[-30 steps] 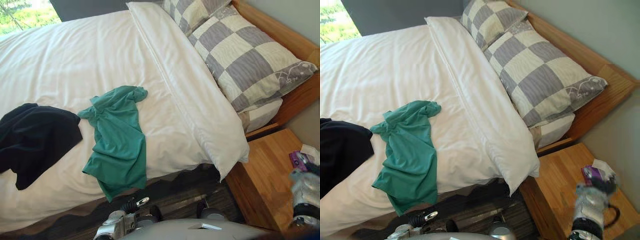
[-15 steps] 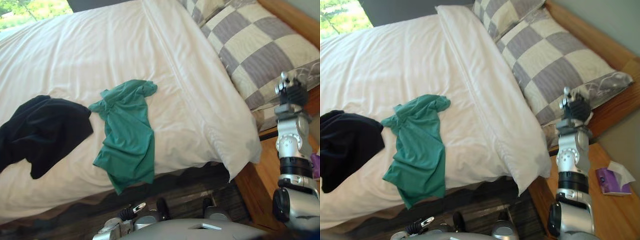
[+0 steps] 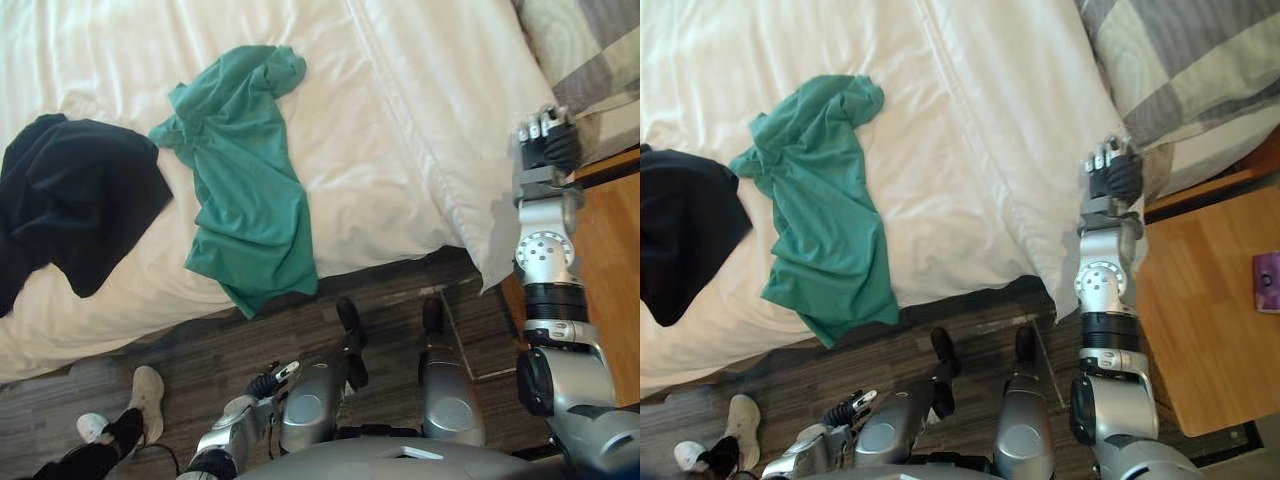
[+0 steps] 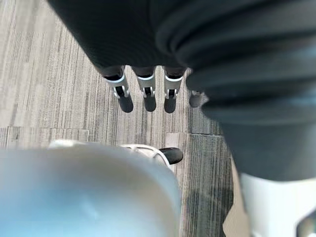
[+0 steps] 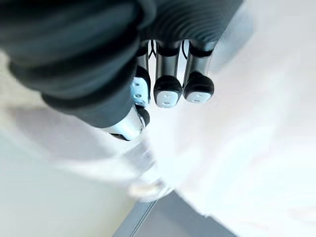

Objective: Tidy the bed and pick cloth on bed and put in laundry

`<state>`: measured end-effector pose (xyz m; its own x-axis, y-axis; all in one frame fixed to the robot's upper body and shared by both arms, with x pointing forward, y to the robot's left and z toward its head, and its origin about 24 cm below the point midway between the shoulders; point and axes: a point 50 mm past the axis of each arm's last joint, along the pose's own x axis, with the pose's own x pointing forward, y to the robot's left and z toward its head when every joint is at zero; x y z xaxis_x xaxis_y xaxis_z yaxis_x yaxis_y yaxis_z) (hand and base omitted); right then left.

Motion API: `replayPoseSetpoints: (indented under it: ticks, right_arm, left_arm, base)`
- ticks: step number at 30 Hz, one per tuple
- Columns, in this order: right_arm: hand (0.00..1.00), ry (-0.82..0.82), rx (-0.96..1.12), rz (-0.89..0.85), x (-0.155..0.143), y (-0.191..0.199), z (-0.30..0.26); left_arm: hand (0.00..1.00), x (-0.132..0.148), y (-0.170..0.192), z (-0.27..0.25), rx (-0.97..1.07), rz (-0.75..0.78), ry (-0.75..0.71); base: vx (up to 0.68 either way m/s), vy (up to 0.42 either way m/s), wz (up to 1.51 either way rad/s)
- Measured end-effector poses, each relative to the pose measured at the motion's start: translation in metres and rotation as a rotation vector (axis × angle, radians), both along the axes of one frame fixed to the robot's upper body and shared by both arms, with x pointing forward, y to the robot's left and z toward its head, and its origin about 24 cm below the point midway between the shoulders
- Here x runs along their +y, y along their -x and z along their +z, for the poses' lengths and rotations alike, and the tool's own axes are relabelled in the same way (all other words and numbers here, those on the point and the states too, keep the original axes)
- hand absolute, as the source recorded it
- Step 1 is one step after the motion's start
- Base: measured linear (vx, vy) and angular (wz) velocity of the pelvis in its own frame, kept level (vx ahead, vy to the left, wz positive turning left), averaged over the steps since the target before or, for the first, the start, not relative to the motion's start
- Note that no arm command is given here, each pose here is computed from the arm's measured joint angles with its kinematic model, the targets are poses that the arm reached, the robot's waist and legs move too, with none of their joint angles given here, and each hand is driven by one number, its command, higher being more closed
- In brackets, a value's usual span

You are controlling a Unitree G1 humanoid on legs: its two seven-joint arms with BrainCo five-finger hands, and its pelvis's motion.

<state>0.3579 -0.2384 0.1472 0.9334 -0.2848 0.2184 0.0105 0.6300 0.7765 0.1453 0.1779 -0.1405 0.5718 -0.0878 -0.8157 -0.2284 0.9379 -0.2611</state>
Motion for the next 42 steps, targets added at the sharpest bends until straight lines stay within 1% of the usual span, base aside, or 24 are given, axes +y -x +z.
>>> replayPoseSetpoints:
  ticks: [1, 4, 9, 13, 16, 17, 18, 19, 20, 22, 24, 26, 27, 32, 34, 35, 37, 39, 42]
  right_arm:
    - [1.0, -0.009, -0.035, 0.009, 0.0, -0.001, -0.002]
    - [1.0, -0.002, -0.042, 0.045, 0.002, -0.004, -0.01]
    - [1.0, -0.024, -0.06, 0.058, 0.0, -0.004, -0.02]
    - [1.0, -0.108, -0.023, 0.039, 0.003, -0.002, -0.041]
    - [1.0, -0.123, 0.084, 0.024, 0.01, 0.01, -0.078]
    - [1.0, -0.167, 0.211, -0.002, 0.01, 0.025, -0.113]
    - [1.0, -0.224, 0.379, -0.039, 0.008, 0.051, -0.157]
    - [1.0, -0.256, 0.466, -0.061, 0.006, 0.067, -0.178]
    - [1.0, -0.313, 0.636, -0.102, 0.005, 0.102, -0.216]
    - [1.0, -0.39, 0.848, -0.151, 0.012, 0.164, -0.263]
    - [1.0, -0.417, 0.935, -0.177, 0.016, 0.198, -0.279]
    - [1.0, -0.421, 0.977, -0.185, 0.017, 0.215, -0.286]
    - [0.0, -0.411, 0.997, -0.183, 0.018, 0.221, -0.288]
    - [0.0, -0.285, 1.093, -0.082, 0.028, 0.232, -0.295]
    - [0.0, -0.204, 1.137, -0.02, 0.031, 0.236, -0.298]
    - [0.0, -0.137, 1.162, 0.041, 0.035, 0.237, -0.299]
    - [0.0, -0.052, 1.18, 0.112, 0.038, 0.238, -0.3]
    - [0.0, 0.072, 1.205, 0.211, 0.038, 0.242, -0.301]
    - [0.0, 0.17, 1.214, 0.316, 0.041, 0.248, -0.303]
  left_arm:
    - [0.0, -0.006, -0.004, 0.001, -0.015, -0.007, 0.011]
    - [0.0, -0.013, -0.006, 0.001, -0.029, -0.01, 0.028]
    - [0.0, -0.02, -0.013, 0.001, -0.05, -0.019, 0.036]
    - [0.0, -0.016, -0.008, -0.001, -0.057, 0.032, 0.048]
    - [0.0, -0.008, -0.004, -0.004, -0.048, 0.069, 0.036]
    - [0.0, -0.004, -0.003, -0.004, -0.045, 0.084, 0.026]
    - [0.0, -0.003, -0.002, -0.004, -0.041, 0.084, 0.016]
    - [0.0, -0.003, -0.002, -0.004, -0.041, 0.081, 0.011]
    - [0.0, -0.003, -0.002, -0.004, -0.041, 0.09, 0.013]
    - [0.0, -0.003, 0.0, -0.005, -0.036, 0.093, 0.006]
    - [0.0, -0.001, 0.002, -0.006, -0.032, 0.106, 0.005]
    - [0.0, 0.001, 0.006, -0.007, -0.021, 0.109, 0.0]
    - [0.0, 0.001, 0.009, -0.008, -0.012, 0.104, -0.005]
    - [0.0, 0.006, 0.023, -0.013, 0.045, 0.093, -0.018]
    - [0.0, 0.007, 0.029, -0.015, 0.07, 0.093, -0.016]
    - [0.0, 0.008, 0.036, -0.017, 0.095, 0.095, -0.017]
    - [0.0, 0.01, 0.039, -0.017, 0.114, 0.091, -0.017]
    - [0.0, 0.01, 0.042, -0.019, 0.139, 0.064, -0.028]
    - [0.0, 0.011, 0.043, -0.019, 0.157, 0.04, -0.037]
  base:
    - [0.06, 0.018, 0.07]
    - [0.05, 0.009, -0.01]
    - [0.01, -0.002, 0.0]
    - [0.05, -0.023, -0.03]
    - [0.07, -0.05, -0.13]
    - [0.09, -0.064, -0.09]
    - [0.1, -0.068, -0.06]
    - [0.14, -0.066, -0.03]
    - [0.12, -0.045, -0.02]
    - [0.13, -0.039, -0.07]
    - [0.11, -0.03, -0.16]
    - [0.06, -0.018, -0.12]
    - [0.09, -0.031, -0.03]
    - [0.02, -0.017, 0.13]
    - [-0.04, 0.004, 0.06]
    - [-0.02, 0.01, 0.06]
    - [-0.02, 0.02, 0.06]
    - [0.01, 0.034, 0.08]
    - [0.04, 0.028, 0.09]
